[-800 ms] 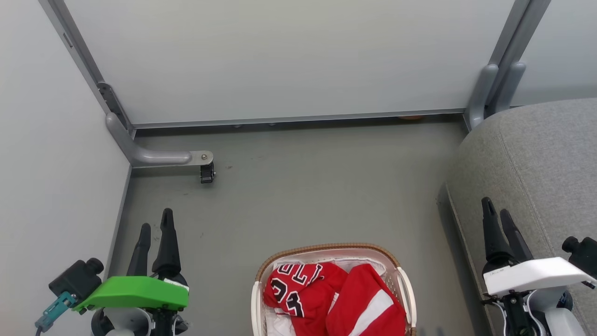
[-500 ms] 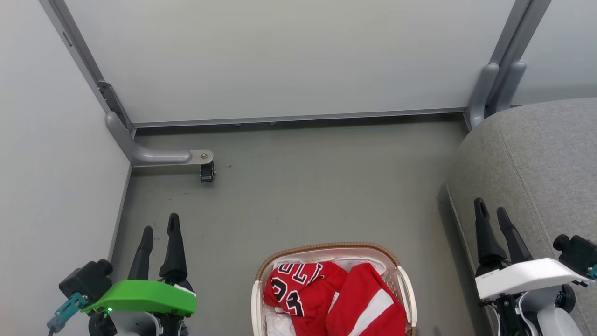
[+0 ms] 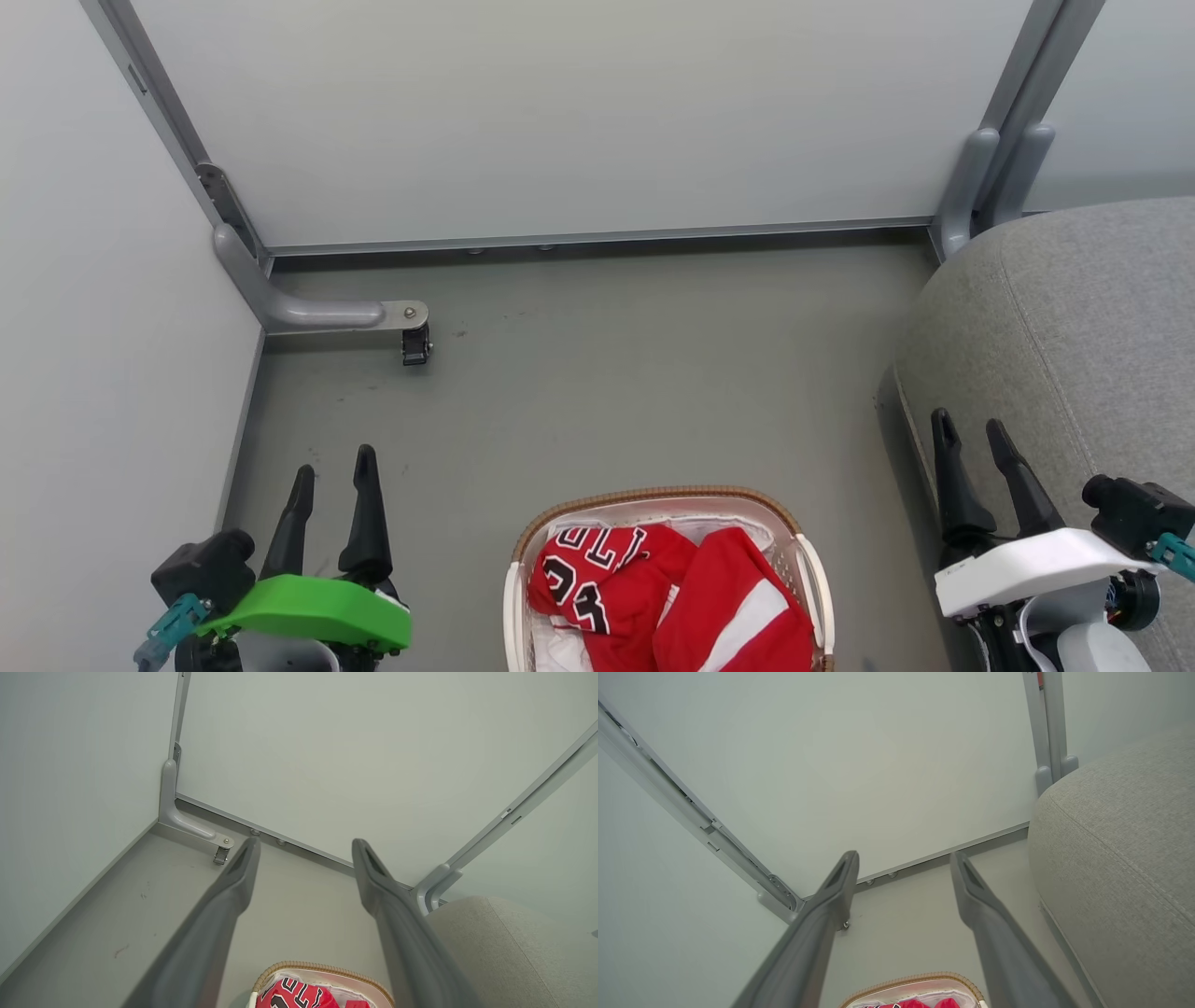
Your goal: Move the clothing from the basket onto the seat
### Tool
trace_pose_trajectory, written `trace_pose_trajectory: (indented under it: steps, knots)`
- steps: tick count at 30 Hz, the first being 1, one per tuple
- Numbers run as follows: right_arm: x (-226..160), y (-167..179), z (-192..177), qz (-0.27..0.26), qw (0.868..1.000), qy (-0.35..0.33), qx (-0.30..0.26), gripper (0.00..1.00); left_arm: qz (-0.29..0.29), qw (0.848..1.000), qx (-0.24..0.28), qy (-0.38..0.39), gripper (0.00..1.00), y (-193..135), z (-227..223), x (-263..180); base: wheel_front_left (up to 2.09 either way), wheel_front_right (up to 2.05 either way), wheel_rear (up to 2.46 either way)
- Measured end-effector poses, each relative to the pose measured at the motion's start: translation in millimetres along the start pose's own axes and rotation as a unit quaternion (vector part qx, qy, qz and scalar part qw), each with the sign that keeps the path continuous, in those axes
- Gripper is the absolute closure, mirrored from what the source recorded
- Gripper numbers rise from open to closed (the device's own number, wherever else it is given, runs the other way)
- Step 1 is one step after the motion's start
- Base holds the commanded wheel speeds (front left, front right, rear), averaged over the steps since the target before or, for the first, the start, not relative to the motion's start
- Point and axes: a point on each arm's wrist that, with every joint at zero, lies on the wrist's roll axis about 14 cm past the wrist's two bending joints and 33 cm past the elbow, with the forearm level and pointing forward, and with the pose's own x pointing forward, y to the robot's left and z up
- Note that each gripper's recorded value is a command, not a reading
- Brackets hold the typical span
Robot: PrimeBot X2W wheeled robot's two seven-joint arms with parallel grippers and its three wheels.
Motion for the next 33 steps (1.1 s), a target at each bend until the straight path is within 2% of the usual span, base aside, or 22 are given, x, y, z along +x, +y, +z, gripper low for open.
trace_pose_trajectory:
  steps: [33]
  knots:
    - [-3, 13, -4, 0.038, 0.99, -0.008, -0.134, 0.0, -0.023, 0.992, 0.122, 0.011, 0.0, -5, -18, -7, 0.0, 0.0, 0.0]
